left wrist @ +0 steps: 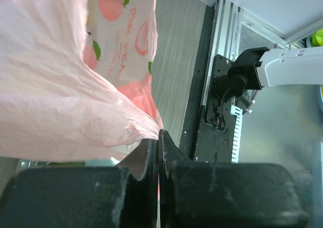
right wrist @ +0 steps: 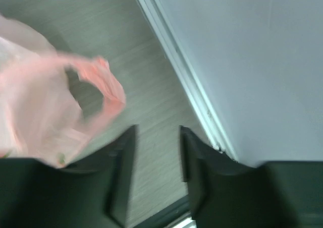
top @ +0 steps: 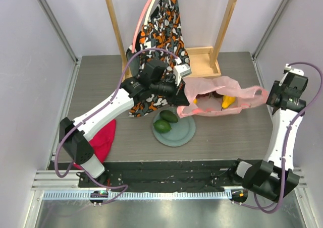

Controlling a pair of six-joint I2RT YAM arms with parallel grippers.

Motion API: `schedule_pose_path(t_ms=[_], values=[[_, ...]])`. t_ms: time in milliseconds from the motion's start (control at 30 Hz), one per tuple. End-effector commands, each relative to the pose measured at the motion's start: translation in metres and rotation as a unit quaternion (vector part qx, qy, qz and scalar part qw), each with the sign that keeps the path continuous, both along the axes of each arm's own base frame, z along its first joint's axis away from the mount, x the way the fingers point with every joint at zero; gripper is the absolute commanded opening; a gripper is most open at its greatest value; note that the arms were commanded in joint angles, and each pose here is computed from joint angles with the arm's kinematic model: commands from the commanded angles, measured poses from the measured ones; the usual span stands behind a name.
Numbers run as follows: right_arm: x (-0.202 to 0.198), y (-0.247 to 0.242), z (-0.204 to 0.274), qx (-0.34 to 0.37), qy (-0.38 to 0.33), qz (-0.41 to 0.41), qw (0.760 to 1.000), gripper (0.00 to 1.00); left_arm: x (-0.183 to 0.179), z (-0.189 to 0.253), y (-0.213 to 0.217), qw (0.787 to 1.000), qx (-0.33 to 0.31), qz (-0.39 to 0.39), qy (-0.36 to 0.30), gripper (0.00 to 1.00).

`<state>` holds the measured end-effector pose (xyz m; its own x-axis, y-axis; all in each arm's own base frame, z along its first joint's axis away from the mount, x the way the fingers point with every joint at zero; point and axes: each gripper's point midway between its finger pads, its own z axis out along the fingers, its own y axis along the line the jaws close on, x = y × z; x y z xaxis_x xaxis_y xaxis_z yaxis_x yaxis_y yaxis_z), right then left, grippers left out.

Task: Take the fake fruits out of the plastic bag

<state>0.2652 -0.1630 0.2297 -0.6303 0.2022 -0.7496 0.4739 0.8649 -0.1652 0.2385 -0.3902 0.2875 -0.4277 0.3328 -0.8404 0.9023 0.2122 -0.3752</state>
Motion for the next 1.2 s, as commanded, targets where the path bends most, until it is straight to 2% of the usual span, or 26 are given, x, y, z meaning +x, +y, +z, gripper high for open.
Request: schedule_pose_path(t_ms=[0, 33, 100, 133, 200, 300, 433, 500, 533, 567, 600, 633, 667, 733, 833, 933, 967, 1033, 1067, 1167], values=[[0.01, 0.036, 0.032, 0.006, -0.024, 0.136, 0.99, 0.55, -0.009, 0.014, 0.003, 1.0, -0.019, -0.008, -0.008, 0.0], [0.018, 0.079, 0.027, 0.077, -0.04, 0.236, 0.968, 0.58, -0.008, 0.006, 0.003, 1.0, -0.013, -0.005, -0.001, 0.0], [0.001, 0.13, 0.007, 0.174, 0.0, 0.343, 0.923, 0.61, -0.006, -0.006, 0.003, 1.0, -0.005, 0.006, 0.011, 0.0], [-0.005, 0.166, 0.015, 0.234, -0.022, 0.411, 0.881, 0.6, -0.006, -0.011, 0.003, 1.0, -0.002, 0.014, 0.022, 0.0], [-0.019, 0.202, 0.009, 0.282, 0.004, 0.464, 0.84, 0.58, -0.001, -0.022, 0.004, 0.998, 0.006, 0.041, 0.037, 0.0], [-0.033, 0.241, 0.017, 0.275, 0.011, 0.546, 0.791, 0.56, 0.007, -0.032, 0.008, 0.995, 0.014, 0.082, 0.05, 0.0], [-0.035, 0.27, 0.037, 0.235, -0.019, 0.599, 0.766, 0.54, 0.015, -0.028, 0.012, 0.993, 0.018, 0.11, 0.045, 0.0], [-0.028, 0.276, 0.039, 0.215, -0.026, 0.601, 0.769, 0.52, 0.016, -0.014, 0.01, 0.993, 0.003, 0.107, 0.04, 0.0], [-0.025, 0.284, 0.034, 0.209, -0.018, 0.606, 0.768, 0.47, 0.013, -0.006, 0.008, 0.995, -0.007, 0.096, 0.04, 0.0], [-0.009, 0.279, 0.021, 0.183, -0.007, 0.59, 0.786, 0.44, 0.011, -0.001, 0.005, 0.995, -0.012, 0.087, 0.04, 0.0], [-0.005, 0.285, 0.014, 0.176, 0.002, 0.59, 0.788, 0.41, 0.011, 0.013, 0.002, 0.996, -0.025, 0.079, 0.033, 0.0], [0.009, 0.287, 0.012, 0.172, -0.004, 0.576, 0.799, 0.35, 0.006, 0.019, 0.0, 0.997, -0.032, 0.063, 0.036, 0.0], [0.021, 0.278, -0.001, 0.153, 0.009, 0.545, 0.824, 0.33, 0.004, 0.025, -0.002, 0.997, -0.039, 0.054, 0.037, 0.0], [0.04, 0.275, -0.022, 0.146, 0.028, 0.506, 0.85, 0.3, 0.001, 0.036, -0.003, 0.997, -0.05, 0.043, 0.034, 0.0], [0.062, 0.257, -0.067, 0.112, 0.064, 0.453, 0.882, 0.29, -0.003, 0.029, -0.001, 0.998, -0.042, 0.038, 0.039, 0.0], [0.052, 0.228, -0.106, 0.096, 0.12, 0.383, 0.911, 0.3, -0.003, 0.023, 0.002, 0.998, -0.037, 0.044, 0.038, 0.0], [0.045, 0.205, -0.118, 0.106, 0.135, 0.34, 0.925, 0.29, -0.003, 0.023, 0.002, 0.998, -0.037, 0.042, 0.036, 0.0], [0.03, 0.175, -0.125, 0.123, 0.155, 0.286, 0.938, 0.28, -0.003, 0.026, 0.002, 0.998, -0.04, 0.039, 0.029, 0.0], [0.02, 0.142, -0.13, 0.137, 0.164, 0.232, 0.949, 0.27, -0.002, 0.03, 0.001, 0.998, -0.043, 0.039, 0.025, 0.0], [0.0, 0.094, -0.123, 0.168, 0.168, 0.144, 0.961, 0.25, -0.002, 0.039, -0.007, 0.998, -0.054, 0.025, 0.02, 0.0]])
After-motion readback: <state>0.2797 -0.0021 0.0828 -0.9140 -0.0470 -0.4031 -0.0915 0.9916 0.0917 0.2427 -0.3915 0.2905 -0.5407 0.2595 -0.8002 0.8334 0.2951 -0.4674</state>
